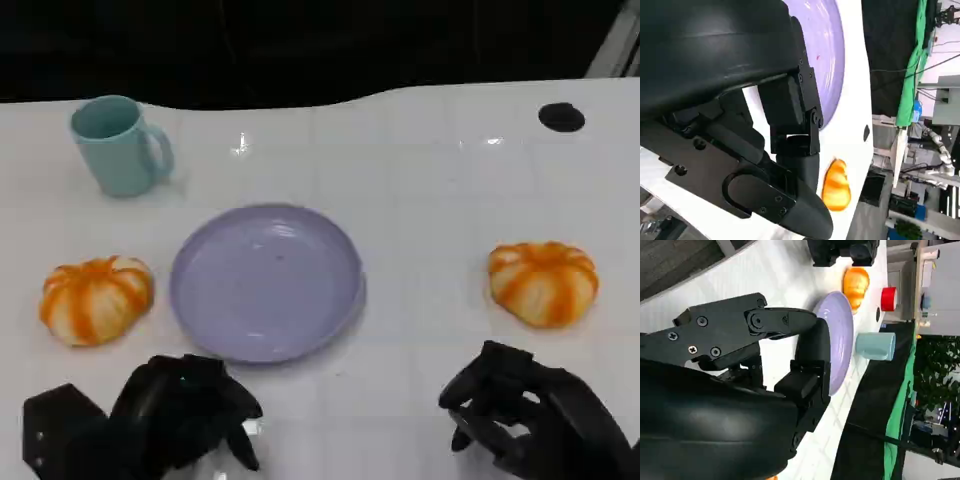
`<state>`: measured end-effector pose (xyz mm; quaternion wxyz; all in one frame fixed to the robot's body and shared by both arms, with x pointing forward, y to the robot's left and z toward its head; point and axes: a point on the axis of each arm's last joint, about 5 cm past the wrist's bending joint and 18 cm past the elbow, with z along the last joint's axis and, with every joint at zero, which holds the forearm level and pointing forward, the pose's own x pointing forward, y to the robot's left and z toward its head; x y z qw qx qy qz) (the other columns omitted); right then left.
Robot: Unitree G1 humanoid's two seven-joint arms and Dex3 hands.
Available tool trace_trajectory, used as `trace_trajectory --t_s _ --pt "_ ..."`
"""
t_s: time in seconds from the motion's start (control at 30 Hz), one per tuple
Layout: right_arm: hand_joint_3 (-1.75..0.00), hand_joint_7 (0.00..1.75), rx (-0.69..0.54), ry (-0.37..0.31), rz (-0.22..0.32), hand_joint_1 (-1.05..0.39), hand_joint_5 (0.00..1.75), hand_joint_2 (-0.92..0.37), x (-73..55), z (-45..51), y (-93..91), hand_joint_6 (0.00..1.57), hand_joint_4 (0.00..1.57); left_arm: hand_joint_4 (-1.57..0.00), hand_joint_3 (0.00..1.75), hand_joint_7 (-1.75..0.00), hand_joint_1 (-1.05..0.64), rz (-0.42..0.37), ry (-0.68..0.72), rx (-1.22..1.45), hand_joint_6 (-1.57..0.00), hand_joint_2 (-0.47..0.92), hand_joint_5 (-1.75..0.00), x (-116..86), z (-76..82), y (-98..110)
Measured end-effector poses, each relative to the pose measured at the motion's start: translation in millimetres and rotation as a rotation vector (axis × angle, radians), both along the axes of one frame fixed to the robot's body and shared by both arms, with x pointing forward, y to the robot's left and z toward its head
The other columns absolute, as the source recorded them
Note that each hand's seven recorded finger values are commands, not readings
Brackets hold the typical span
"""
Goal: Grasp the bread from the table and place it into the plate.
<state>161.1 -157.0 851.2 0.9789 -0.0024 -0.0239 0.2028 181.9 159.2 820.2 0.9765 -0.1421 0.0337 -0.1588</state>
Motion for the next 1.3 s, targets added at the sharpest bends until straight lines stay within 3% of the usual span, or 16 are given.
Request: trace_trajectory --t_s 1.0,1.2,1.3 --pt "-0.28 1.2 0.0 0.008 0.001 -0.37 1.51 -0.92 0.0 -0.4 0.1 0.6 0.62 -1.51 0.0 -0.48 -1.05 0.001 0.0 -0.001 -1.57 0.79 -0.9 0.0 -0.1 0.2" --pt "-0.25 0.96 -0.001 0.004 -0.002 -0.34 1.46 -0.91 0.1 -0.2 -0.3 0.6 0.54 -1.51 0.0 -0.49 -1.05 0.001 0.0 -0.001 -1.57 0.79 -0.9 0.0 -0.1 0.1" --pt "-0.2 0.81 -0.03 -0.054 -0.011 -0.35 1.31 -0.92 1.6 3.4 -1.8 0.6 0.53 -1.51 0.0 -0.49 -1.05 0.001 0.0 0.0 -1.57 0.79 -0.9 0.0 -0.1 0.1"
